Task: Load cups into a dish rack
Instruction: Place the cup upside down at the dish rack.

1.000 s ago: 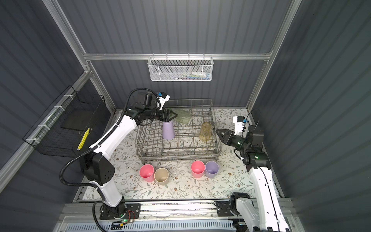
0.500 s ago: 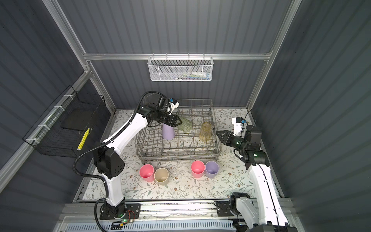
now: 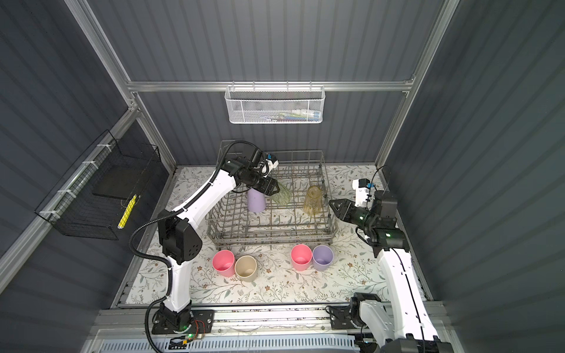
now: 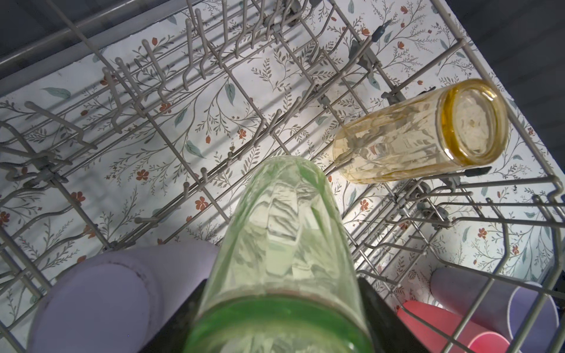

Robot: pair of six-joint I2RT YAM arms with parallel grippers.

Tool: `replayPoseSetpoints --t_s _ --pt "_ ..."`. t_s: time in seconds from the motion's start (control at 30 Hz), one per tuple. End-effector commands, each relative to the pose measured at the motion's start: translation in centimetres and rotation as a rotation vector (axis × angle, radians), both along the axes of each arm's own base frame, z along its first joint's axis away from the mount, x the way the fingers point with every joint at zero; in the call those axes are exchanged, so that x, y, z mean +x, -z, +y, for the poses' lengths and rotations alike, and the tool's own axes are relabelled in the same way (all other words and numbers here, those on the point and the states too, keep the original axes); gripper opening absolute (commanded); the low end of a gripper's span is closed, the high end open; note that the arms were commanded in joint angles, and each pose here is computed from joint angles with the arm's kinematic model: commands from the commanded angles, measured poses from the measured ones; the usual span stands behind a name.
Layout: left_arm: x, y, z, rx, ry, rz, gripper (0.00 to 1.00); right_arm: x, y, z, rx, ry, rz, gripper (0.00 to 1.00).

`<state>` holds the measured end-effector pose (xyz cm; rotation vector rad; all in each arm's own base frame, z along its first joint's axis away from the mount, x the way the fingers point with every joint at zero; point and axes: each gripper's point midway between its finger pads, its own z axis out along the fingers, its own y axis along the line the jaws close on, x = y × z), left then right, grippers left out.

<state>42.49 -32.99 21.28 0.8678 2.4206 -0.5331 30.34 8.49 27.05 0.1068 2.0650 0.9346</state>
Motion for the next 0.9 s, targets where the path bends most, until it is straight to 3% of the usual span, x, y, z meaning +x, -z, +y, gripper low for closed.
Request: replayPoseSetpoints --t_s 0.0,0.33,0.87 --pt "0.0 -0.3 -0.7 0.032 0.031 -0.025 0.49 0.1 0.7 -0.1 -0.008 -0.004 0.008 0.34" --pt "0.4 2.2 -1.7 0.16 0.052 -0.028 0.49 0.2 1.3 -0.1 -0.008 -0.005 0.022 0.35" --pt "1.6 4.5 -1.9 0.235 0.052 -0.043 0.54 0.6 1.5 0.0 0.005 -0.007 0.036 0.35"
